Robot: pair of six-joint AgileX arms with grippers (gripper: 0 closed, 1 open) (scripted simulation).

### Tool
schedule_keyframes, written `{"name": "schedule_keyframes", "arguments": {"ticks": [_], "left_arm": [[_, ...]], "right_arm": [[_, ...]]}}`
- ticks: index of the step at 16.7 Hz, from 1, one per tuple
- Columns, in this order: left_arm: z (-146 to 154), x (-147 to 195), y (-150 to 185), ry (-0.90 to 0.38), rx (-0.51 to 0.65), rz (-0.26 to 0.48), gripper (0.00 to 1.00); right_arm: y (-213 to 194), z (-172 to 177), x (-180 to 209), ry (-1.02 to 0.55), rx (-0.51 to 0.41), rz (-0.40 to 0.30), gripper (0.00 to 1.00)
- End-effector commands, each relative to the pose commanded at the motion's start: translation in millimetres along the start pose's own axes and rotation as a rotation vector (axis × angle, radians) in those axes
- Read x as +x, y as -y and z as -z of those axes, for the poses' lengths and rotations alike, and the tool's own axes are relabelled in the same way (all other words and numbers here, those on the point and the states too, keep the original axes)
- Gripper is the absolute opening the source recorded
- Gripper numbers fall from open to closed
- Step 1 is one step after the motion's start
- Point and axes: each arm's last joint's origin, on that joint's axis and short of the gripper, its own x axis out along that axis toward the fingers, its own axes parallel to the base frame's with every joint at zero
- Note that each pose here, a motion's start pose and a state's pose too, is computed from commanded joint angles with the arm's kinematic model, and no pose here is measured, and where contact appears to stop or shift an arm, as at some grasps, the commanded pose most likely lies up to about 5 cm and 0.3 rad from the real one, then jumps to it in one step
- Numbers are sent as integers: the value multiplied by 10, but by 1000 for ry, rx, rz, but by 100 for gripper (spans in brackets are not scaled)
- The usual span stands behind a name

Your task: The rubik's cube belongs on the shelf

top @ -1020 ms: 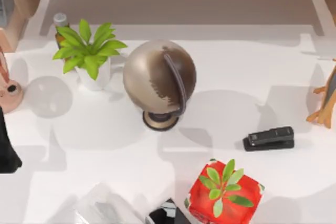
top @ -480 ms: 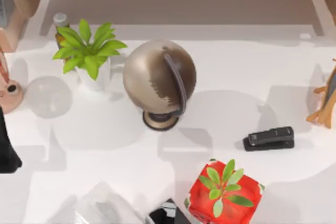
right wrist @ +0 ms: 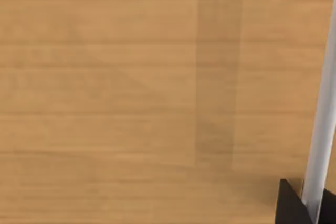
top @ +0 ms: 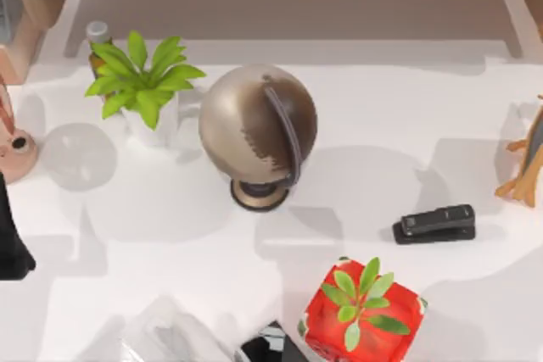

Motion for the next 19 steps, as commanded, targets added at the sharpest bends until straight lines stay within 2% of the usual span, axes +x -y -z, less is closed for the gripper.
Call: {"name": "schedule_keyframes", "arguments": {"ticks": [13, 19], "left_arm": [[0, 0, 0, 0, 0, 0, 100], [0, 0, 0, 0, 0, 0, 100]], "right_arm": [[0, 0, 0, 0, 0, 0, 98], [0, 0, 0, 0, 0, 0, 100]]}}
